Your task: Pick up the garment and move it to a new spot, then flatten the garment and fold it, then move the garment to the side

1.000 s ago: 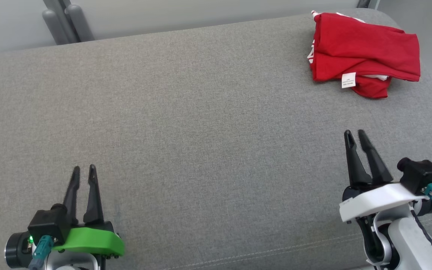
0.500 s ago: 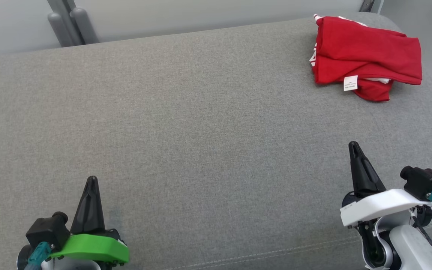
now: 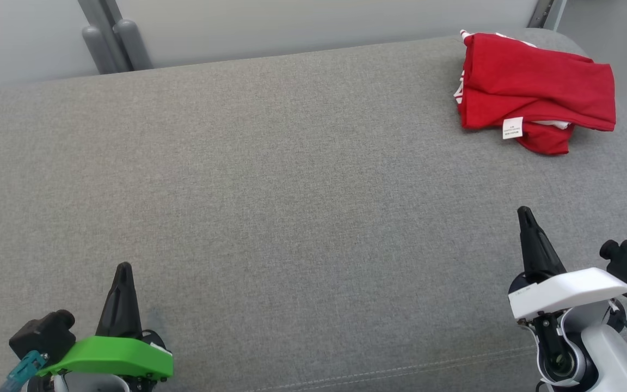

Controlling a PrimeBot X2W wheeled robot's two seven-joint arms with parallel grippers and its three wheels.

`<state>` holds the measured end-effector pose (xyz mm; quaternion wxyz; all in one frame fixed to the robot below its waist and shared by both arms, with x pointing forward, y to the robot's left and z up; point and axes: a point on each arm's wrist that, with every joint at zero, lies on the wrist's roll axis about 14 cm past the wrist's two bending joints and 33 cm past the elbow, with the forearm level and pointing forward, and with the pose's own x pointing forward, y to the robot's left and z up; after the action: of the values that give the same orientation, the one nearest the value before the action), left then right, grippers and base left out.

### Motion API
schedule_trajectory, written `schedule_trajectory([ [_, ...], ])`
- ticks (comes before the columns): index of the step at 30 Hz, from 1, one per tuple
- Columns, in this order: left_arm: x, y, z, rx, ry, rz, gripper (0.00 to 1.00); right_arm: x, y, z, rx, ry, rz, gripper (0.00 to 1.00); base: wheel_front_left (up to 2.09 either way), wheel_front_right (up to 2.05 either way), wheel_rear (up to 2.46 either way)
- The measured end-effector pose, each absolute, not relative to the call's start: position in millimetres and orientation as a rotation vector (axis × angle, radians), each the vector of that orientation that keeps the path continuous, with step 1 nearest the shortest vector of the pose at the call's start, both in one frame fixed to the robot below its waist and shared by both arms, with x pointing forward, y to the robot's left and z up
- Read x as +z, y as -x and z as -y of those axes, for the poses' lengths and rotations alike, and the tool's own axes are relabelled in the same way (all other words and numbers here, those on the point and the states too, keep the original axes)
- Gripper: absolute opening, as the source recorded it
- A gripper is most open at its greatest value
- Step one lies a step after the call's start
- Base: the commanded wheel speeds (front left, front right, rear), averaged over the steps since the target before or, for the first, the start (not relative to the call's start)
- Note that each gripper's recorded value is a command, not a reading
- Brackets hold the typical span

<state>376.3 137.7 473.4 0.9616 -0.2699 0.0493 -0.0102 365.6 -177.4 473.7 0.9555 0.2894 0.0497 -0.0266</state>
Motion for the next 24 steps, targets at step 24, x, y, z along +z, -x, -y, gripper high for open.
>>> schedule_trajectory([
  [24,462,-370,-153,0.039,0.852,-0.172,0.00,467,-366,187,-0.096,-0.881,-0.140,0.00,0.00,0.00,0.00],
])
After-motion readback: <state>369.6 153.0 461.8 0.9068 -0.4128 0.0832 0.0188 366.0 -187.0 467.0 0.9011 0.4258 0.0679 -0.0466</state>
